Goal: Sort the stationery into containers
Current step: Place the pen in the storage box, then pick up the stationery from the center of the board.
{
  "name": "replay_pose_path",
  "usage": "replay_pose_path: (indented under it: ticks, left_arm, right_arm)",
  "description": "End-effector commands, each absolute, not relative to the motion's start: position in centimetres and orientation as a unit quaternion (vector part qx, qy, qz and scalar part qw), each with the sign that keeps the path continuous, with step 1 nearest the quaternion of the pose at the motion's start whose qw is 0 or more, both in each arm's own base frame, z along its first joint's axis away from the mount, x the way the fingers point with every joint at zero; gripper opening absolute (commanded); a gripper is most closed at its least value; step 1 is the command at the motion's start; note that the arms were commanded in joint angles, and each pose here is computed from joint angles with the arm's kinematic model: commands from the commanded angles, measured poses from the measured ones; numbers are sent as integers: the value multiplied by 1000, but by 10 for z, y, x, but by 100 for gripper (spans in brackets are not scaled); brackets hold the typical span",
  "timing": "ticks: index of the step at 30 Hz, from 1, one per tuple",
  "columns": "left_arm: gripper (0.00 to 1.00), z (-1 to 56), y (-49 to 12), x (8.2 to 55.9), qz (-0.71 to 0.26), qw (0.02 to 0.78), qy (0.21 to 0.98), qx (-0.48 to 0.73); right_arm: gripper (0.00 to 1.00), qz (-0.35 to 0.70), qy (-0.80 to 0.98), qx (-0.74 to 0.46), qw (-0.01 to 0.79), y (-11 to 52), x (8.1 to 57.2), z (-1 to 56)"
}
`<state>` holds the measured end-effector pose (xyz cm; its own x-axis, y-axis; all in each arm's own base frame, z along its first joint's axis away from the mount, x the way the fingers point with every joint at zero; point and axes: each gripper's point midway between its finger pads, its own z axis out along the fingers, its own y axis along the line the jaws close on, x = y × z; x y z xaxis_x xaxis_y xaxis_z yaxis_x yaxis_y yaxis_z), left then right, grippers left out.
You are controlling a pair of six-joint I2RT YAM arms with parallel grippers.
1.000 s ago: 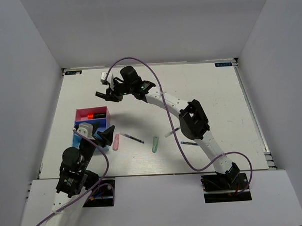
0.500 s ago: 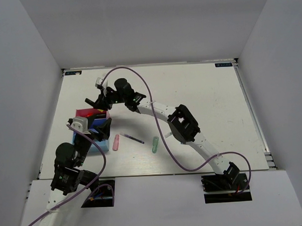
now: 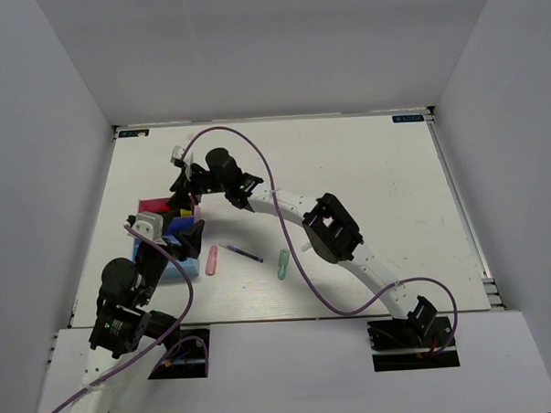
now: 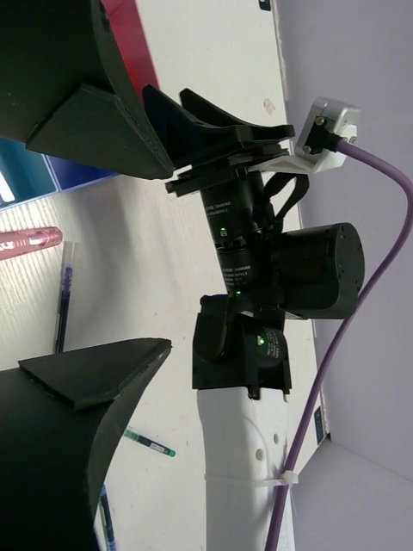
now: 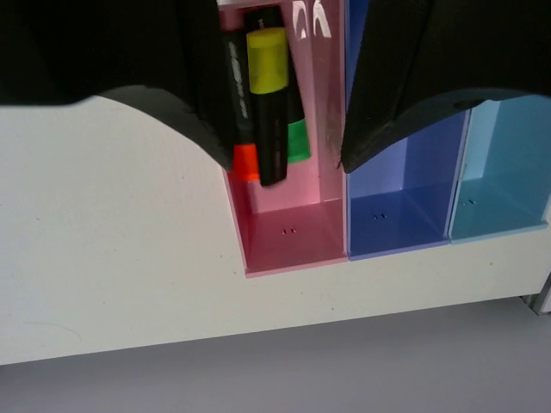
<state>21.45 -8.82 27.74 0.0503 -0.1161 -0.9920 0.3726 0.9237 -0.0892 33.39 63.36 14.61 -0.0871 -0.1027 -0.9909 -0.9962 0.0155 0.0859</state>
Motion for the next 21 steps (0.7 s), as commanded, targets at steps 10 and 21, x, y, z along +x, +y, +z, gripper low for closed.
replay_pose_path:
  ticks: [10,21]
  left_arm:
    - [66,277,-96,204,-185,674,706,118]
    - [27,211,-131,198,-243,383,890,55]
  right_arm:
    - [12,453,541,-469,531,613,363,209]
    - [90,237,801,-390,388,415,410,188]
